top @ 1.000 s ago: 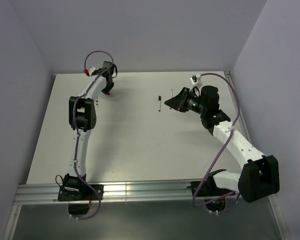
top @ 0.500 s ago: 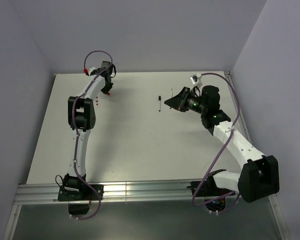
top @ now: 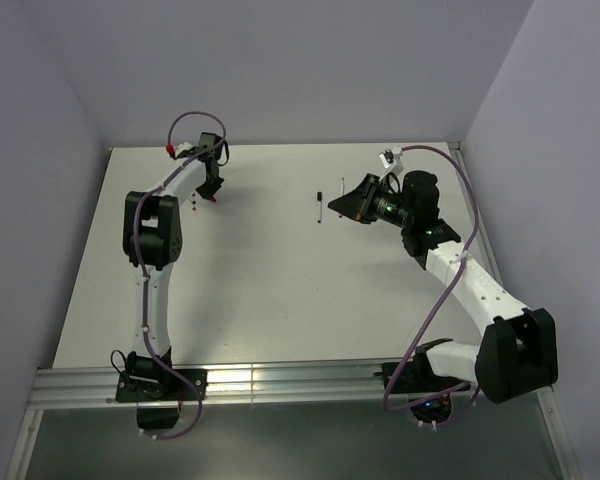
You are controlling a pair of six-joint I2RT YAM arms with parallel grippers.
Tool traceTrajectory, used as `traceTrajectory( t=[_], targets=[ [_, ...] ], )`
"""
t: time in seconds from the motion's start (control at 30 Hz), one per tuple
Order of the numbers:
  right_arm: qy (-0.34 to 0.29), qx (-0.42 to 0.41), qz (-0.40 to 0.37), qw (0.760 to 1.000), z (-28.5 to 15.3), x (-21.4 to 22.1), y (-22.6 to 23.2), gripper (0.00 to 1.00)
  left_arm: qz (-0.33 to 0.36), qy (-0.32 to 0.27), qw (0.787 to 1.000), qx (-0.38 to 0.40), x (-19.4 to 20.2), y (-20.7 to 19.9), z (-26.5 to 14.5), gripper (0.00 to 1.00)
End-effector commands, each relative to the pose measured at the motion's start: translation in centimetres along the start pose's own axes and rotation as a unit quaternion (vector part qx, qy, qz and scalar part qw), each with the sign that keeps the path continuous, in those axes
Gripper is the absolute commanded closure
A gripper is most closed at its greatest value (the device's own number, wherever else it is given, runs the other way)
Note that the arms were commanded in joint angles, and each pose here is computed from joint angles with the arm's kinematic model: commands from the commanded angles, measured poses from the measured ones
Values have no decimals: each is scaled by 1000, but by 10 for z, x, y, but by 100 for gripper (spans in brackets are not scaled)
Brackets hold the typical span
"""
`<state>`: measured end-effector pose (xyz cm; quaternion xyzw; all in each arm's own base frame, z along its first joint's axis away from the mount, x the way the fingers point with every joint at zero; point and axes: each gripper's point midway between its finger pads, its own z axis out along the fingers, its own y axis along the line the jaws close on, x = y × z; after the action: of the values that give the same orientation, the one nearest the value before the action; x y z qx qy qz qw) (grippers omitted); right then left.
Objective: Insert the pens into the pen caps
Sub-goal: Insert the pen cap onto the pen.
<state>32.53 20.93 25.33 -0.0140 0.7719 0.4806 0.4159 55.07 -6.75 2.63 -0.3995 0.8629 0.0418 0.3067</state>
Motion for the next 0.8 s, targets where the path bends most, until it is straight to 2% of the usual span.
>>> traceTrajectory(
  t=[0.0,0.13,0.33,0.57,0.63,0.7,0.77],
  targets=[
    [-11,-15,-11,1000,1,-7,3,100,67,25,996,-50,25,37,-8,99],
    [-10,-17,-11,1000,1,-6,4,100,102,46,992,-67,45,62,-6,96],
    [-10,-20,-14,1000,-1,-7,7,100,118,62,989,-63,68,74,-3,87],
    [-10,-16,-18,1000,-2,-7,6,100,117,68,989,-59,74,74,-4,85],
    [-9,-16,-17,1000,-2,-6,6,100,117,69,989,-59,75,74,-5,80],
    [-8,-16,-16,1000,-1,-6,5,100,116,71,989,-58,77,75,-5,80],
    [-7,-16,-17,1000,-1,-6,5,100,115,73,989,-57,77,75,-6,85]
  ],
)
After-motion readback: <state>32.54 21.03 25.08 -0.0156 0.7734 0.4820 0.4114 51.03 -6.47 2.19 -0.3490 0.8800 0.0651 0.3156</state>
